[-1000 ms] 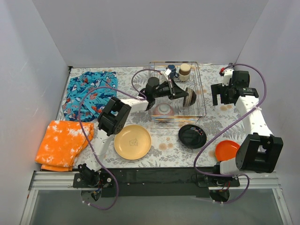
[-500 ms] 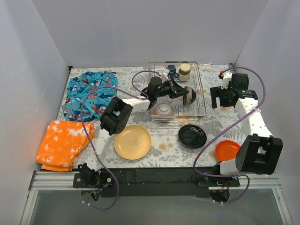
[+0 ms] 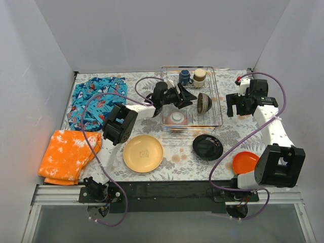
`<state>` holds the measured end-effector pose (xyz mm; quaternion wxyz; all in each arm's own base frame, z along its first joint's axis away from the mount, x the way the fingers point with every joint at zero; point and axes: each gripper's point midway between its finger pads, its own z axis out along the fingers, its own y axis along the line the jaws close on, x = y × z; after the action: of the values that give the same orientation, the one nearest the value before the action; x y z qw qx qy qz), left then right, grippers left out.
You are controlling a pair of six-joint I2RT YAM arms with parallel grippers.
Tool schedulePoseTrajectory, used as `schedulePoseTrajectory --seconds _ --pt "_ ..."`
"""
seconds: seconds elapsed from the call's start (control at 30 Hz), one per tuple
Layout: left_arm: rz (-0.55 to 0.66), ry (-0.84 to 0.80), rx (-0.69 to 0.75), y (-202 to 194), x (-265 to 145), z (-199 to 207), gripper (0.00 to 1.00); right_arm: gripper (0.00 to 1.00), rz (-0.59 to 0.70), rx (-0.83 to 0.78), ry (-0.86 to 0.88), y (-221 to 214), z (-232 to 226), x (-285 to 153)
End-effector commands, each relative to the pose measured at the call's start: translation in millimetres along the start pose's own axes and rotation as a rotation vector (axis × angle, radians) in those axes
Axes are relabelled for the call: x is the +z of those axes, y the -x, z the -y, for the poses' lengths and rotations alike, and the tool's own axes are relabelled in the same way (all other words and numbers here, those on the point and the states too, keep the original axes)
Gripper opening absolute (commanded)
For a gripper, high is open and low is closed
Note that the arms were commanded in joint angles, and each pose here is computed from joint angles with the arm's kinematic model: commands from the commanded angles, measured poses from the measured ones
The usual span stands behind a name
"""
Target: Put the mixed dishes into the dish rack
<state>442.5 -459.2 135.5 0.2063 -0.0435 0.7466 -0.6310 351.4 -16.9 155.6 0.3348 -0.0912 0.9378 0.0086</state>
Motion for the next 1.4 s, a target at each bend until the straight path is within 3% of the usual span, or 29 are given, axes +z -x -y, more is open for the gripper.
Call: schedulePoseTrajectory --seconds 0.0,0.17,0.27,0.43,0.57,0.63,0.7,0.9,1.1,1.37 --pt "0.074 0.005 0.146 45 -50 64 0.60 0.98 0.053 0.014 0.056 21 -5 4" --pt "0.095 0.053 0.259 46 -70 69 0.65 0.97 0.095 0.033 0.158 38 -20 14" --pt "0.075 -0.016 0.360 37 -74 95 0.67 0.99 0.168 0.035 0.287 57 -41 16" --pt "0.043 -0.065 0.548 33 -83 123 0.71 0.99 0.212 0.093 0.353 85 -53 23" --pt "-0.030 -0.089 0.747 17 -74 125 0.71 0.99 0.245 0.086 0.307 101 -44 20" --pt "-0.090 -0.059 0.909 10 -60 109 0.69 0.99 0.271 0.082 0.267 109 -38 12" --pt "-0.146 -0.033 0.978 -3 -46 91 0.67 0.99 0.285 0.098 0.216 114 -28 5" --pt "-0.143 -0.020 1.304 -3 -6 78 0.61 0.99 0.339 0.175 0.102 112 2 -26" --pt "-0.161 -0.073 1.410 -25 24 57 0.55 0.99 0.320 0.215 0.029 91 18 -36" --pt "-0.181 -0.109 1.398 -39 44 35 0.53 0.99 0.298 0.240 0.001 75 32 -42"
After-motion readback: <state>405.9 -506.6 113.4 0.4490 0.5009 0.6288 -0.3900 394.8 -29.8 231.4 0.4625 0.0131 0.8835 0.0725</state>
